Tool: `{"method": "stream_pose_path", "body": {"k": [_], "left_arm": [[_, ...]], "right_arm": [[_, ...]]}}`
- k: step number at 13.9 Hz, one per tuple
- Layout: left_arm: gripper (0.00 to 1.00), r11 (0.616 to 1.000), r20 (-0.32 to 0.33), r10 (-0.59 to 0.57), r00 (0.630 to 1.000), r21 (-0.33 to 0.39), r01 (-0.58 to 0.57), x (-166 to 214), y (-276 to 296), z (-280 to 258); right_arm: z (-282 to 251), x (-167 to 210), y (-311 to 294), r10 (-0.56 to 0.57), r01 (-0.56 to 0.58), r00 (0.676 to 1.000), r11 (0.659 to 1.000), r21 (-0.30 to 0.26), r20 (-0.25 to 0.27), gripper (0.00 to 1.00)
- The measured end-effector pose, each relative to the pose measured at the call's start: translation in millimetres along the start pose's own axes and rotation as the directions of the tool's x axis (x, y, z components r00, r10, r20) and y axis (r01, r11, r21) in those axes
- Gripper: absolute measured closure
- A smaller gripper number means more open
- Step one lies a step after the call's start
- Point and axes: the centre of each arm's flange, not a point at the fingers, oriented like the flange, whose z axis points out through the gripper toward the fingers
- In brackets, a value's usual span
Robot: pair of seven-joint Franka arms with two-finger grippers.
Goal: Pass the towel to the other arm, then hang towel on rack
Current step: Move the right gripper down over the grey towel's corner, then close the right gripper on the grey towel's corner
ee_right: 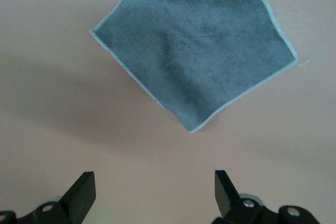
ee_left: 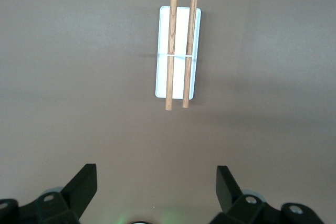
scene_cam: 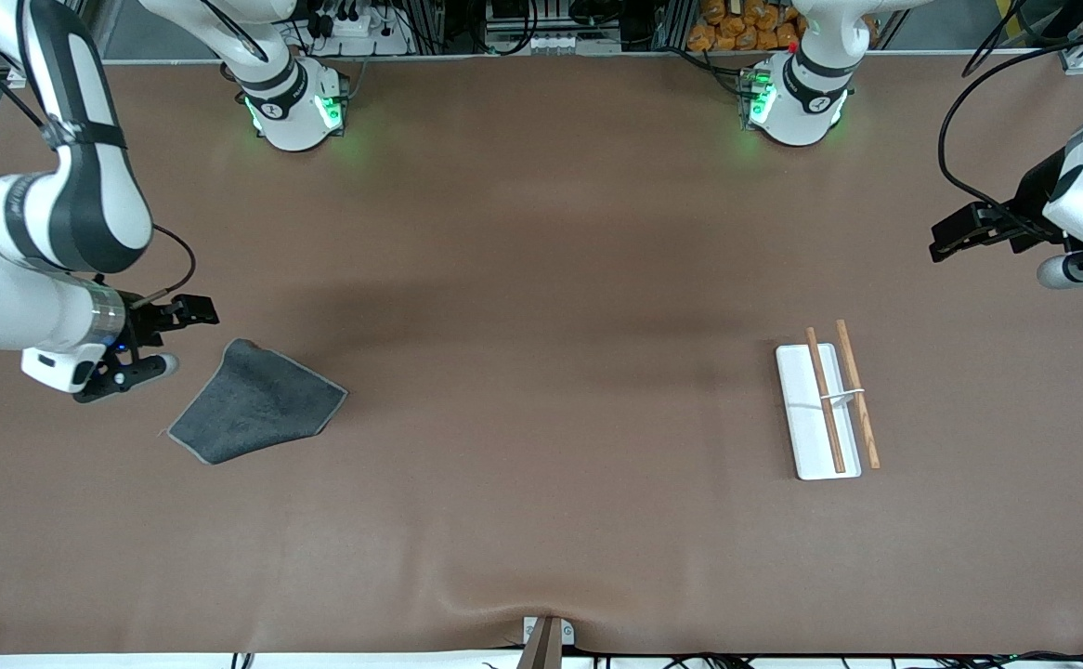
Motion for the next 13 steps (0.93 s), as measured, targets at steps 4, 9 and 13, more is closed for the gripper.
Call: {"method": "stream_pose_path", "body": {"k": [4, 9, 13], "left_arm": [[0.00, 1.000, 0.002, 0.000, 1.000, 0.000, 0.000, 0.0, -0.1, 0.3], [0.00, 1.000, 0.006, 0.000, 1.000, 0.001, 0.000, -0.3, -0.2, 0.9], [0.00, 1.000, 0.008, 0.000, 1.000, 0.001, 0.000, -0.4, -0.2, 1.1]], "right_arm": [[38.3, -0.8, 2.4, -0.040, 0.039, 0.999, 0.999, -0.019, -0.036, 0.00], [100.7, 8.8, 13.0, -0.248, 0.243, 0.966, 0.968, -0.067, -0.075, 0.09], [132.5, 7.1, 15.6, -0.306, 0.294, 0.945, 0.949, -0.111, -0.113, 0.09]]}}
